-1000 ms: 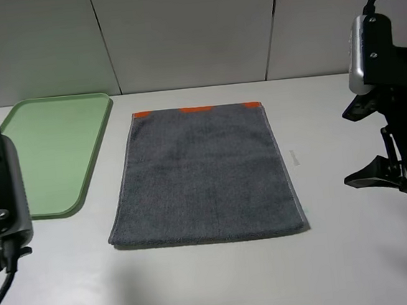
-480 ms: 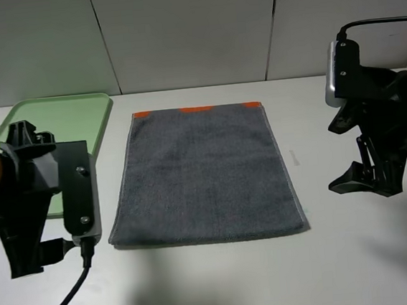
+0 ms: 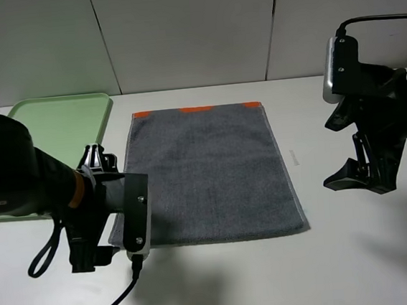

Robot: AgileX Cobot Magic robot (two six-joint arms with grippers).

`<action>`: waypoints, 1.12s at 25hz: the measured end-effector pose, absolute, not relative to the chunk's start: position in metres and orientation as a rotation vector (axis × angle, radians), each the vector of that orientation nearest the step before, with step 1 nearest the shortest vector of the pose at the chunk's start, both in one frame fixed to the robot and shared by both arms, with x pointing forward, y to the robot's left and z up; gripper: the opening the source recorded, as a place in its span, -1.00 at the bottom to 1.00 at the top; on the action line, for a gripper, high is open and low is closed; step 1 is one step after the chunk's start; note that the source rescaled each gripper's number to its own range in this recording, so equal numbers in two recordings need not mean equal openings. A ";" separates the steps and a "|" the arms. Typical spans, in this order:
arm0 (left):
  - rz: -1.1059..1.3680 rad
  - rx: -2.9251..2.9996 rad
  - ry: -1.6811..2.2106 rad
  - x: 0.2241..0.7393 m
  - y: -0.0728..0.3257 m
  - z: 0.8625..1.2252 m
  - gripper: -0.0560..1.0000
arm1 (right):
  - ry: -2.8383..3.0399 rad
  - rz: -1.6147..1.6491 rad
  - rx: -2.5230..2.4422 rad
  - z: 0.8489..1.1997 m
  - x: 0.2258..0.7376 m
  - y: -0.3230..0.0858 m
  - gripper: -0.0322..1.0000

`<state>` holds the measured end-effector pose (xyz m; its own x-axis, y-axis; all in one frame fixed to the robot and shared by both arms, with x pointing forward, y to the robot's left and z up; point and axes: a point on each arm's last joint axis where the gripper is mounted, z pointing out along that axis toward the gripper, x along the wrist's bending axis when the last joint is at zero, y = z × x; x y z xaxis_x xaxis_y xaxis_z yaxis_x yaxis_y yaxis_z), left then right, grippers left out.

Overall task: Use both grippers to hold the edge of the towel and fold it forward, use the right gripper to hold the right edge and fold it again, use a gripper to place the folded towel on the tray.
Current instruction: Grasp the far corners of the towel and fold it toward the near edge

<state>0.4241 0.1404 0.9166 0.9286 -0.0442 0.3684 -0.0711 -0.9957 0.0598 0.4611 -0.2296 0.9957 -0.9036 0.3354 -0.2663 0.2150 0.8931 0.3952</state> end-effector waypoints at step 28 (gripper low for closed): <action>0.584 2.953 -0.193 0.466 0.145 0.879 0.94 | 2.724 0.533 0.425 0.996 0.461 -0.229 1.00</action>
<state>0.4658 0.1448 0.8790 0.9171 -0.1009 0.3856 -0.1493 -0.9840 0.0975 0.4614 -0.2288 0.9962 -0.9004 0.3477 -0.2616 0.2234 0.8853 0.4079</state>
